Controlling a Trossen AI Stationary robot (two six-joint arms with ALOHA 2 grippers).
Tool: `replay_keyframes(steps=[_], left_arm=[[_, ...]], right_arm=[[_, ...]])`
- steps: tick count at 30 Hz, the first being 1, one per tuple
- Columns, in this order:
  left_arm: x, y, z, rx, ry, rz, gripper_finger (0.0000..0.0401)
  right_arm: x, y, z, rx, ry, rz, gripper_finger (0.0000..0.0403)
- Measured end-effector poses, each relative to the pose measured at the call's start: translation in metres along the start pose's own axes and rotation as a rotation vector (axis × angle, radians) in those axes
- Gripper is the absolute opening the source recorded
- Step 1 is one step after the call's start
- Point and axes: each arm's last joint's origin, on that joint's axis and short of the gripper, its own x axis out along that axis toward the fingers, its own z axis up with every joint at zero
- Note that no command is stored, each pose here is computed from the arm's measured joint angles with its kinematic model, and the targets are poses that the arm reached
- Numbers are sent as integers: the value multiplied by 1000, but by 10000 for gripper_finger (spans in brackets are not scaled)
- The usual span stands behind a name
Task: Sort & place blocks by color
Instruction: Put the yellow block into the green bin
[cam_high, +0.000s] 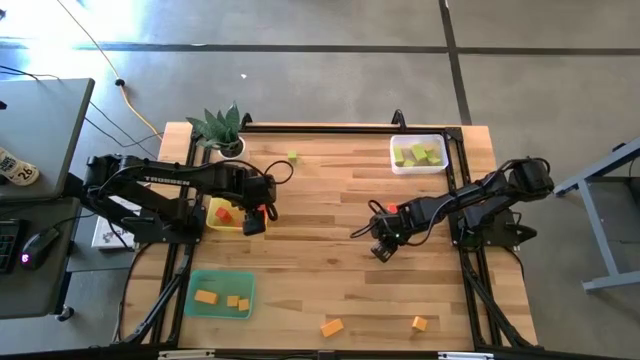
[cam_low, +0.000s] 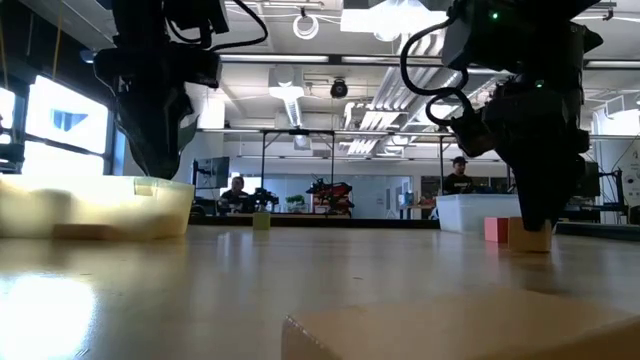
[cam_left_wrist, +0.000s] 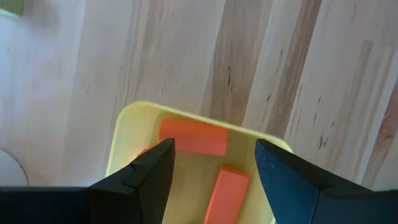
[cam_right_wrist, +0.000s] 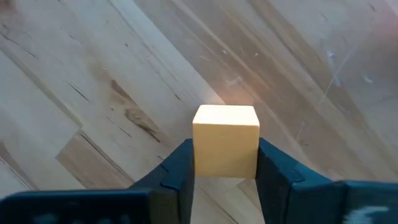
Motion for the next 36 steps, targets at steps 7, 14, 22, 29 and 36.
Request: replay_keyframes(steps=[7, 14, 22, 29, 36], left_arm=[[0, -2, 4, -4, -41, -43, 211], [-2, -4, 17, -10, -171, -86, 211], [-8, -11, 36, -44, -355, -283, 211], [-20, -17, 53, -7, -542, -494, 211], [-32, -18, 67, -25, -715, -545, 211]], right_arm=[[-3, 7, 5, 17, -16, 38, 103], [-24, 32, 24, -36, -121, 168, 103], [-58, 61, 44, -107, -287, 273, 103], [-90, 81, 56, -241, -392, 333, 103], [-117, 95, 64, -314, -511, 351, 103]])
